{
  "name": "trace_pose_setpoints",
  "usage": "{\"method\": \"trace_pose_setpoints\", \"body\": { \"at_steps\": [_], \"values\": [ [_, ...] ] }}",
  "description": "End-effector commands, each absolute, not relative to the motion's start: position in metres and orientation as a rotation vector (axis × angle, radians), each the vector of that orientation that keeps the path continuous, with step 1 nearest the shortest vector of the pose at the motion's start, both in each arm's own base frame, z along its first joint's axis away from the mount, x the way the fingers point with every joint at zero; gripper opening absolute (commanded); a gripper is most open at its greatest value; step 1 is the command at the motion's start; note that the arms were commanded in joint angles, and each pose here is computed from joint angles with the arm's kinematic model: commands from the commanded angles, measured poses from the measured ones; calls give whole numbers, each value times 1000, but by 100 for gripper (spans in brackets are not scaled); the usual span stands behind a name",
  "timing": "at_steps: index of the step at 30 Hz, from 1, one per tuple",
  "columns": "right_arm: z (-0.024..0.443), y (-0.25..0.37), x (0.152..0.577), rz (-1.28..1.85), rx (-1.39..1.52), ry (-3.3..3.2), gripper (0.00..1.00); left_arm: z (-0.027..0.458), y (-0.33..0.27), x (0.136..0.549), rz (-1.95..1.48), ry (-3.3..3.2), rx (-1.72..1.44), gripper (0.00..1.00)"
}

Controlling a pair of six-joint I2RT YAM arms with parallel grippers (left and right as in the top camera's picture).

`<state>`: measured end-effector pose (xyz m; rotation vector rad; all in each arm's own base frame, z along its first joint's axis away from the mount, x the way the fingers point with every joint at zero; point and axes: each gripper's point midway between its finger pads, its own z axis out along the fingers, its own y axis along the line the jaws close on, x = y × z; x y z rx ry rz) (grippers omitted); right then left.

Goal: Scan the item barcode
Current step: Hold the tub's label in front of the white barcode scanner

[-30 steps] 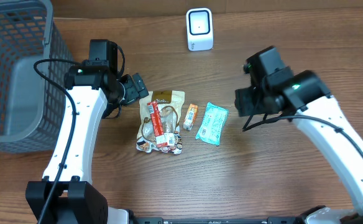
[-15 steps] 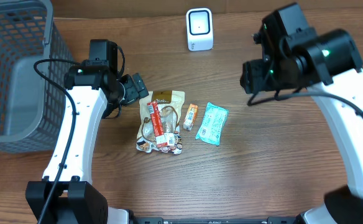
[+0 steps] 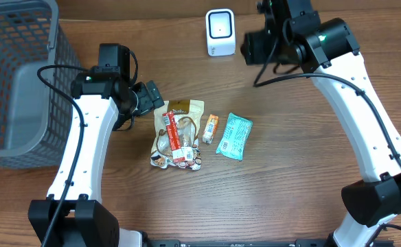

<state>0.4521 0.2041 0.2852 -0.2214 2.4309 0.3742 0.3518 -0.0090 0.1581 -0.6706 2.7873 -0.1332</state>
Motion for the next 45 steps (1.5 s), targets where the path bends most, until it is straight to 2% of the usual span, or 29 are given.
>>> {"method": "trace_pose_setpoints", "body": {
  "at_steps": [1, 6, 17, 25, 34, 45],
  "values": [
    [325, 215, 471, 420, -228, 2261, 46, 166, -8, 352, -131, 2770, -636, 100],
    [329, 225, 494, 439, -224, 2182, 45, 166, -8, 352, -131, 2770, -637, 100],
    [273, 241, 567, 361, -193, 2099, 38, 166, -8, 352, -131, 2770, -637, 100],
    [266, 258, 606, 405, -170, 1951, 37, 166, -8, 352, -131, 2770, -636, 100],
    [237, 272, 640, 455, -128, 1845, 38, 166, -8, 352, -131, 2770, -636, 100],
    [239, 278, 655, 499, -88, 1727, 39, 166, -8, 352, -131, 2770, -636, 100]
  ]
}}
